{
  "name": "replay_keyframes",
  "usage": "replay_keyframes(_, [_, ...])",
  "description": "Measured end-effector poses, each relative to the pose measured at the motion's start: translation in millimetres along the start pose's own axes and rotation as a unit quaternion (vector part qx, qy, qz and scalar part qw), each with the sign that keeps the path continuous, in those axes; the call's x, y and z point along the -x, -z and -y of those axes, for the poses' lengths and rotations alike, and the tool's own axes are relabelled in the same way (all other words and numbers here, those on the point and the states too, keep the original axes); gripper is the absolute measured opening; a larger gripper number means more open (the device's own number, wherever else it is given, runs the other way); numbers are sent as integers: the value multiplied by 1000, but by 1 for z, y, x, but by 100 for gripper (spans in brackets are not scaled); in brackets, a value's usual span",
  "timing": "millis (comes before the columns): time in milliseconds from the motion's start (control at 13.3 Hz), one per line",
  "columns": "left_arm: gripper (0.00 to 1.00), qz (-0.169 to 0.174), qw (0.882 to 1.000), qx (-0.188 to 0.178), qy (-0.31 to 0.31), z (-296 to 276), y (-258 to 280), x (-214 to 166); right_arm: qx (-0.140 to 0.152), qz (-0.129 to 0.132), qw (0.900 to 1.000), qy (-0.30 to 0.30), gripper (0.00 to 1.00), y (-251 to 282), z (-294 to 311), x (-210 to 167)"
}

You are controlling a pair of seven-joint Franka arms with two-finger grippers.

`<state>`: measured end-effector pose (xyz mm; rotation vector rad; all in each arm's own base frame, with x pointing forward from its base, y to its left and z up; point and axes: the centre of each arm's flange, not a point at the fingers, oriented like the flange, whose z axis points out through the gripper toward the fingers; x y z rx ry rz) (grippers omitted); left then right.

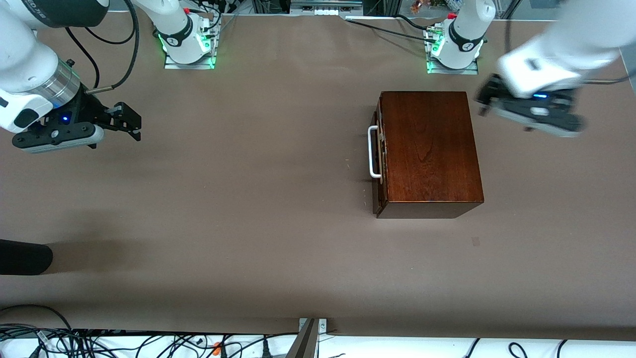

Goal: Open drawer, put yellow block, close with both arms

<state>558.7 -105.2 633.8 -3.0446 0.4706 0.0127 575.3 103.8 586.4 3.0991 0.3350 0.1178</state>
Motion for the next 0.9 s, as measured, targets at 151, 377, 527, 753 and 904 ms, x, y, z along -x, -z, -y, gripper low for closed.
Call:
replay_keyframes(151, [100,-18,998,14,56,50,-1,13,0,1,1000,-1,100,-1,-1,0])
replay_keyframes(377, [100,-22,994,25,103,80,-8,28,0,1,1000,-1,100,-1,-1,0])
replay_keyframes(527, [100,-24,990,28,133,81,-9,29,0,1,1000,-1,100,-1,-1,0])
replay_keyframes(753, [100,-23,989,28,145,81,-9,29,0,1,1000,0,100,-1,0,0])
replay_keyframes(904, [100,-19,988,28,147,82,-10,30,0,1,1000,0,100,-1,0,-1])
